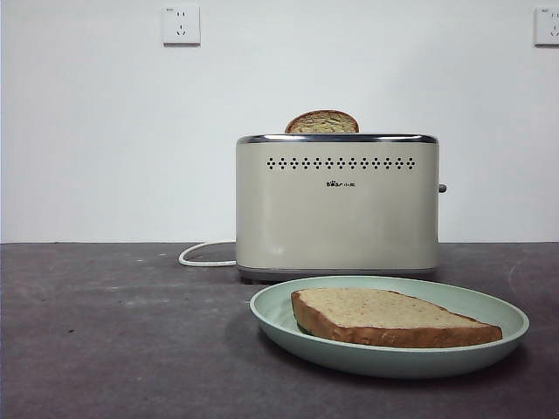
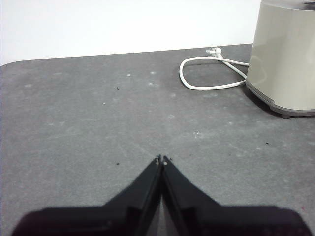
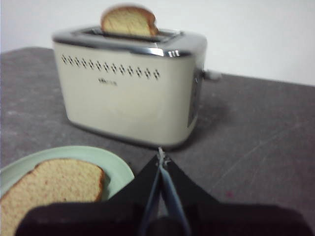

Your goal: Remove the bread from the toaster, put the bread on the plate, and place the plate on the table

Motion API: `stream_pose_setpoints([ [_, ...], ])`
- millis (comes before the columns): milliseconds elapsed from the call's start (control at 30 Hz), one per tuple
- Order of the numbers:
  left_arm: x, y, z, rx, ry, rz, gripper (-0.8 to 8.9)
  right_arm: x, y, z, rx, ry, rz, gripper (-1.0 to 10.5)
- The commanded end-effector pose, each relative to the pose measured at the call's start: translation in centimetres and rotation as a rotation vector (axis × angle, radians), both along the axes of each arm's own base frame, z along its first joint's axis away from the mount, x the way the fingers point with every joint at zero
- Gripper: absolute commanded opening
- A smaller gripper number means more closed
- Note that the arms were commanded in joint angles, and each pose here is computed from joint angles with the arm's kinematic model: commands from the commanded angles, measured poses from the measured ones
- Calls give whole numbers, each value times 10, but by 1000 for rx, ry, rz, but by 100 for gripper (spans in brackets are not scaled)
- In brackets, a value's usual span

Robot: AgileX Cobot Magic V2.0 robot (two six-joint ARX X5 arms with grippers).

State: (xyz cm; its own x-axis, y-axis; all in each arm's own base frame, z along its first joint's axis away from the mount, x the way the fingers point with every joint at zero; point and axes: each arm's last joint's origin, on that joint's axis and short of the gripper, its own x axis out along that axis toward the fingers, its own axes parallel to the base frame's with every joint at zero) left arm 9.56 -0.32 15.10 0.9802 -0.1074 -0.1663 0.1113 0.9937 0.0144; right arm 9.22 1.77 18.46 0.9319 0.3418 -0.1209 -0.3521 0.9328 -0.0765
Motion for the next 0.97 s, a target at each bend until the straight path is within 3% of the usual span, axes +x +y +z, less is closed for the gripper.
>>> stream_pose_setpoints([
  [33, 0, 0, -3, -4, 5, 3, -3, 0, 0, -9, -6, -13, -5, 2],
  [433, 0, 0, -3, -4, 5, 4, -3, 2, 0, -34, -1, 35, -2, 2],
  [967, 0, 0, -3, -4, 5, 4, -4, 2, 0, -35, 3, 38, -2, 2],
])
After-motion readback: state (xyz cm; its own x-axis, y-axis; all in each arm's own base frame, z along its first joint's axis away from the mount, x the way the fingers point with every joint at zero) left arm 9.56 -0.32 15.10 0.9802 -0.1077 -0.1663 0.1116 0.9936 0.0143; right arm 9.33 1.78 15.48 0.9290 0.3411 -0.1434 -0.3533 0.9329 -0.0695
